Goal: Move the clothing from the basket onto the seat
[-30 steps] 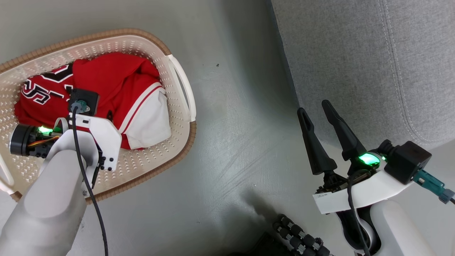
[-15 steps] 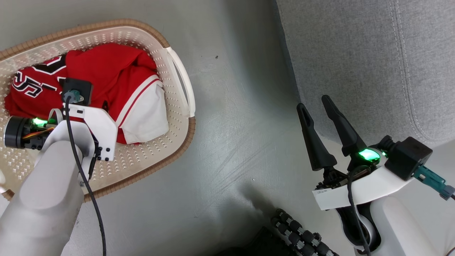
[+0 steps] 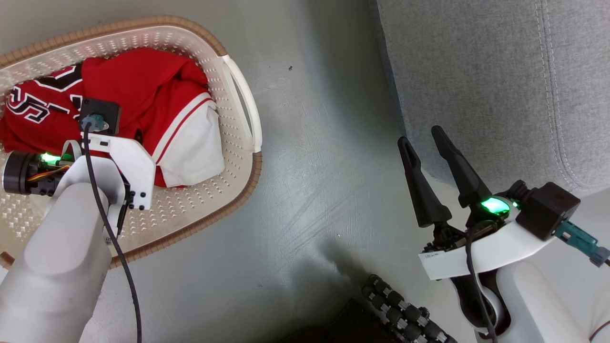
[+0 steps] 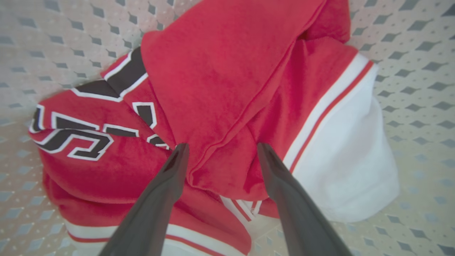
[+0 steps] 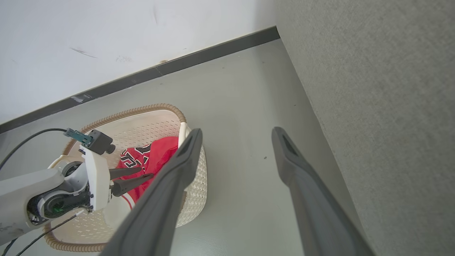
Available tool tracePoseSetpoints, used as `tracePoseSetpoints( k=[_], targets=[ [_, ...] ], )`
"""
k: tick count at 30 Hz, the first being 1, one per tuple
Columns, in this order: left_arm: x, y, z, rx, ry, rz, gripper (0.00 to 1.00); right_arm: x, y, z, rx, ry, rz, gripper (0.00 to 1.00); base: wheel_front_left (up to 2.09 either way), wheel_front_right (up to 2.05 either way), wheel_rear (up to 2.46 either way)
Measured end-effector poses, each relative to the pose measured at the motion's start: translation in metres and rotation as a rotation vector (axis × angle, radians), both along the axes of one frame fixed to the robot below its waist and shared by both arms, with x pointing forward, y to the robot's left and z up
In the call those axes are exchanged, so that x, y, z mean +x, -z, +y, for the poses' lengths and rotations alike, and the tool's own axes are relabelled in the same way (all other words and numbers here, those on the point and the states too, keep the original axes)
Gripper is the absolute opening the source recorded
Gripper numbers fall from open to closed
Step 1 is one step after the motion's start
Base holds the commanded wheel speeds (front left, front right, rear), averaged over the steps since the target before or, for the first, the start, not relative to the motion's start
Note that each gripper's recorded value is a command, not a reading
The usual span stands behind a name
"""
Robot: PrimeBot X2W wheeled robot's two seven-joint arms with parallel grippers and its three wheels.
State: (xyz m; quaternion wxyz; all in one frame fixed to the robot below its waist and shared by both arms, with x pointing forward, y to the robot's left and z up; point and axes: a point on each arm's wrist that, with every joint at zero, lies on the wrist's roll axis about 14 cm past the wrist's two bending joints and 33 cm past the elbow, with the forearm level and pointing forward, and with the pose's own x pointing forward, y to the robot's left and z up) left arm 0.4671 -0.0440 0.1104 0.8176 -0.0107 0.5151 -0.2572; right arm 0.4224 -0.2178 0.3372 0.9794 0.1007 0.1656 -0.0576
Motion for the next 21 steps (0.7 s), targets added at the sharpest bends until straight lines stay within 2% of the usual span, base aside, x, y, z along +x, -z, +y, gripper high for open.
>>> tracePoseSetpoints(
  k=[21],
  targets=[
    [-0.001,0.018,0.008,0.023,-0.026,0.032,1.0,0.004,0.009,-0.003,-0.012,-0.001,0.011,1.0,0.0,0.0,0.0]
  ],
)
